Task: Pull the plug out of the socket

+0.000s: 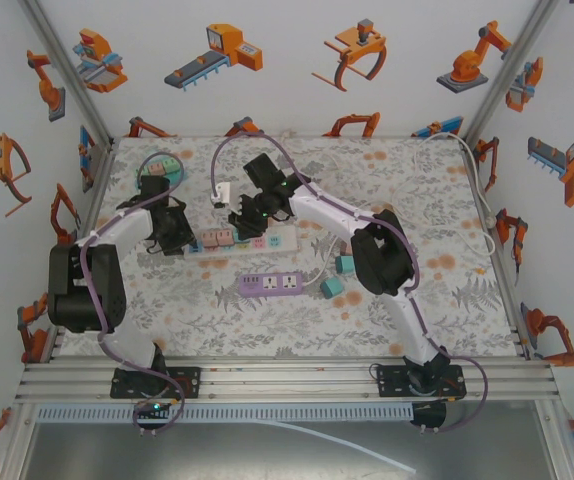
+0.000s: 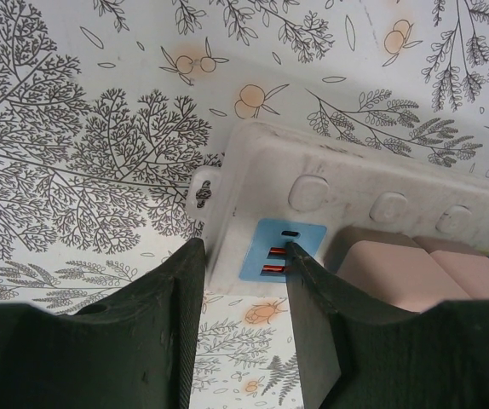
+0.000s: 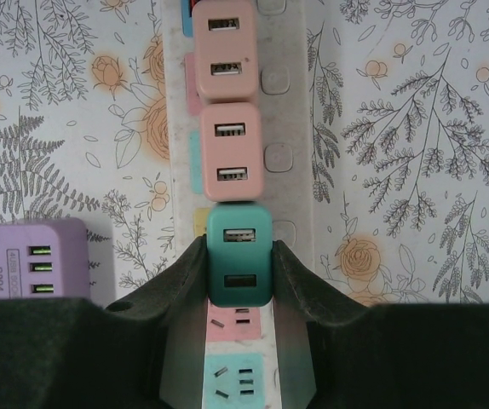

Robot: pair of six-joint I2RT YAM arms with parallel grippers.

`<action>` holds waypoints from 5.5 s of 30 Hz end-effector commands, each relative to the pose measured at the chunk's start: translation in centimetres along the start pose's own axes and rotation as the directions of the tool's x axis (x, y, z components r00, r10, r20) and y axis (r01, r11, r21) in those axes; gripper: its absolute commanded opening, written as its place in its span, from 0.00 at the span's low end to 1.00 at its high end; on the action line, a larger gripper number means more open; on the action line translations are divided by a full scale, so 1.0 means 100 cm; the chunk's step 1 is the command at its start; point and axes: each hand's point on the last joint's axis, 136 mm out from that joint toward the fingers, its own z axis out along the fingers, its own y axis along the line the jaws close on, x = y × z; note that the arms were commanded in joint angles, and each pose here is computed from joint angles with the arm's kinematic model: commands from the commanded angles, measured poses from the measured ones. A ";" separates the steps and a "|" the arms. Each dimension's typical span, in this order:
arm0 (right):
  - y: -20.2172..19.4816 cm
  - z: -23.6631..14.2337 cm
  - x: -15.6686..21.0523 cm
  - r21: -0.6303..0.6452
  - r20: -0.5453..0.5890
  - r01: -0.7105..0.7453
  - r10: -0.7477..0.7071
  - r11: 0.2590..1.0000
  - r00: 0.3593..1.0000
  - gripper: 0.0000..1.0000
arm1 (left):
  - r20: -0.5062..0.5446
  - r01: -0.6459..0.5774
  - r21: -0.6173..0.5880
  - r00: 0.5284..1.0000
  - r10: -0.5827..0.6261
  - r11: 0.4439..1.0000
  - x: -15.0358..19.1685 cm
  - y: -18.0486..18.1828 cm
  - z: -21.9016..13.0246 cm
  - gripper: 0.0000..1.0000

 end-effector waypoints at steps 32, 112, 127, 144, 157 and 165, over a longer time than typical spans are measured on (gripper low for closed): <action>-0.079 -0.230 0.000 0.174 0.538 -0.863 0.688 0.475 0.487 0.11 | 0.558 -0.667 0.582 0.743 0.368 0.465 0.022 -0.195 -0.239 0.63; -0.106 -0.298 0.121 0.351 0.713 -0.910 0.567 0.220 0.412 0.54 | 0.687 -0.841 0.362 0.532 0.495 0.402 0.033 -0.235 -0.219 0.98; -0.014 -0.147 -0.046 0.334 0.320 -0.011 -0.103 0.942 0.942 0.55 | 0.366 -0.138 0.361 0.931 -0.004 0.922 -0.049 -0.091 -0.159 0.91; 0.031 -0.009 -0.045 -0.009 0.108 0.251 -0.249 0.968 0.962 0.60 | 0.027 0.233 0.081 0.971 -0.236 0.969 -0.014 0.006 -0.085 0.84; 0.033 0.029 -0.030 -0.056 0.101 0.202 -0.196 0.978 0.975 0.42 | -0.126 0.212 0.023 0.970 -0.207 0.977 0.013 0.012 -0.047 0.52; 0.035 0.030 -0.032 -0.064 0.108 0.200 -0.193 0.978 0.975 0.31 | -0.202 0.199 -0.026 0.959 -0.200 0.980 0.031 0.021 -0.028 0.50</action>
